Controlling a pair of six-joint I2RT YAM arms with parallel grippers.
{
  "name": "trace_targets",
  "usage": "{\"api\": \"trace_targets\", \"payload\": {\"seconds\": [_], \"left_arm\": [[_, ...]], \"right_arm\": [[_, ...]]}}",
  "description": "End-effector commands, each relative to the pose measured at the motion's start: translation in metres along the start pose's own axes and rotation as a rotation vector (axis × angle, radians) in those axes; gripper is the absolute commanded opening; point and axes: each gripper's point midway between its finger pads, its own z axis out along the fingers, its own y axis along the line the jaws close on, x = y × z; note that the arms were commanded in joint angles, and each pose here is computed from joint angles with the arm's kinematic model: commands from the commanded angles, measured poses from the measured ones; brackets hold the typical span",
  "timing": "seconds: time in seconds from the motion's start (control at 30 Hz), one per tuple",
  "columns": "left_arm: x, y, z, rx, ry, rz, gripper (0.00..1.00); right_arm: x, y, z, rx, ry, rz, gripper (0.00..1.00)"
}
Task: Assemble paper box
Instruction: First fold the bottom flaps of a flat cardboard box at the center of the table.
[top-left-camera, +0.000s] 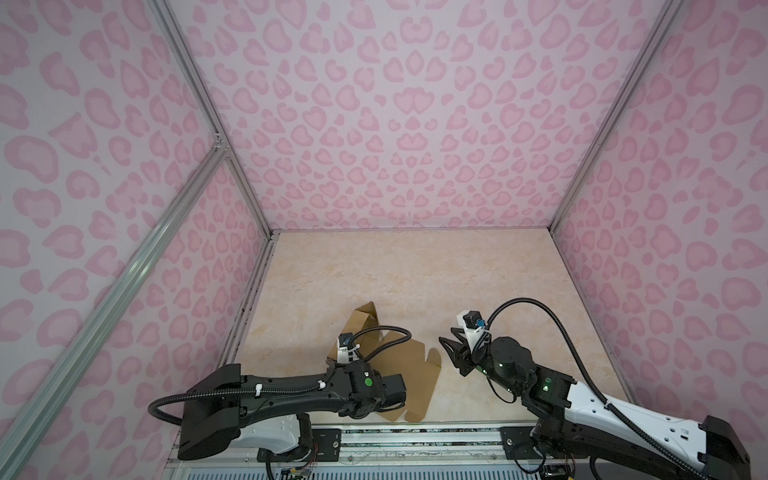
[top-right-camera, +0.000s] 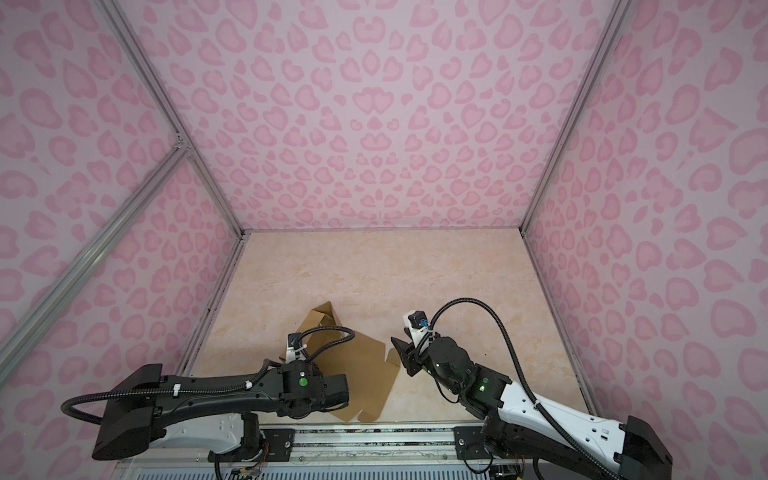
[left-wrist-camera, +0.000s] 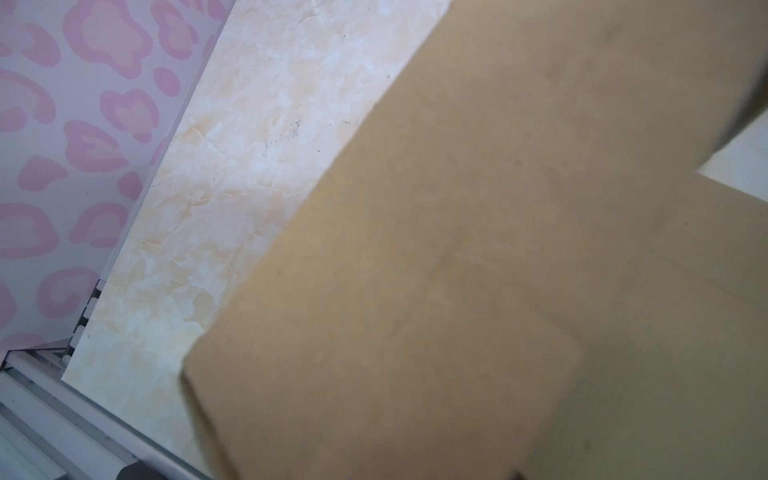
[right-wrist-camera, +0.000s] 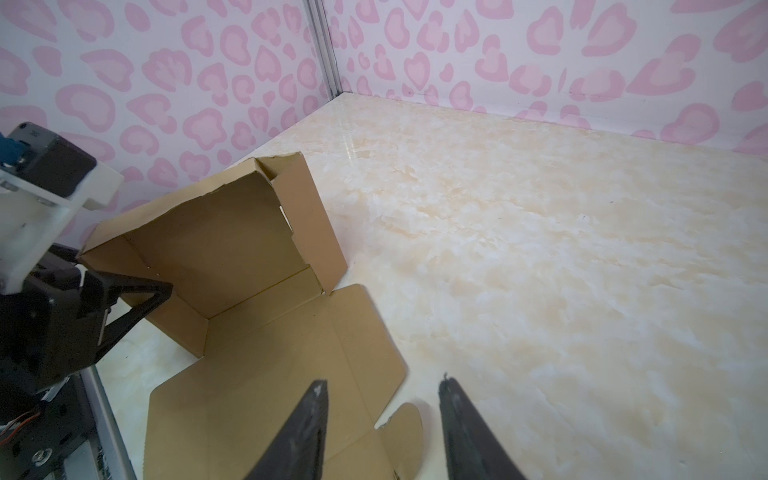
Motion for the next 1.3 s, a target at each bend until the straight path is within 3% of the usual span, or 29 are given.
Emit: {"api": "trace_targets", "payload": {"seconds": [0.0,0.17,0.33,0.43,0.7,1.17,1.27], "left_arm": [[-0.010,0.002,0.003,-0.008,-0.043,0.041,0.44],[-0.013,0.010,0.012,-0.044,-0.056,0.069,0.37],[-0.016,0.019,0.019,-0.069,-0.067,0.069,0.37],[-0.022,0.019,0.021,-0.058,-0.077,0.053,0.23],[-0.038,0.014,0.027,-0.062,-0.104,0.064,0.20],[-0.044,-0.003,0.038,-0.035,-0.137,0.061,0.18],[-0.044,-0.006,0.039,-0.029,-0.141,0.069,0.15]], "right_arm": [[-0.002,-0.001,-0.002,0.016,-0.004,0.001,0.46],[-0.003,-0.001,-0.004,0.026,0.001,0.001,0.46],[-0.003,0.000,-0.004,0.030,0.002,0.010,0.46],[-0.003,0.001,-0.002,0.037,0.009,0.016,0.46],[0.008,0.004,0.015,0.098,0.063,0.006,0.50],[0.029,0.018,0.052,-0.010,-0.008,-0.121,0.60],[0.028,0.007,0.068,-0.038,-0.010,-0.069,0.60]]}}
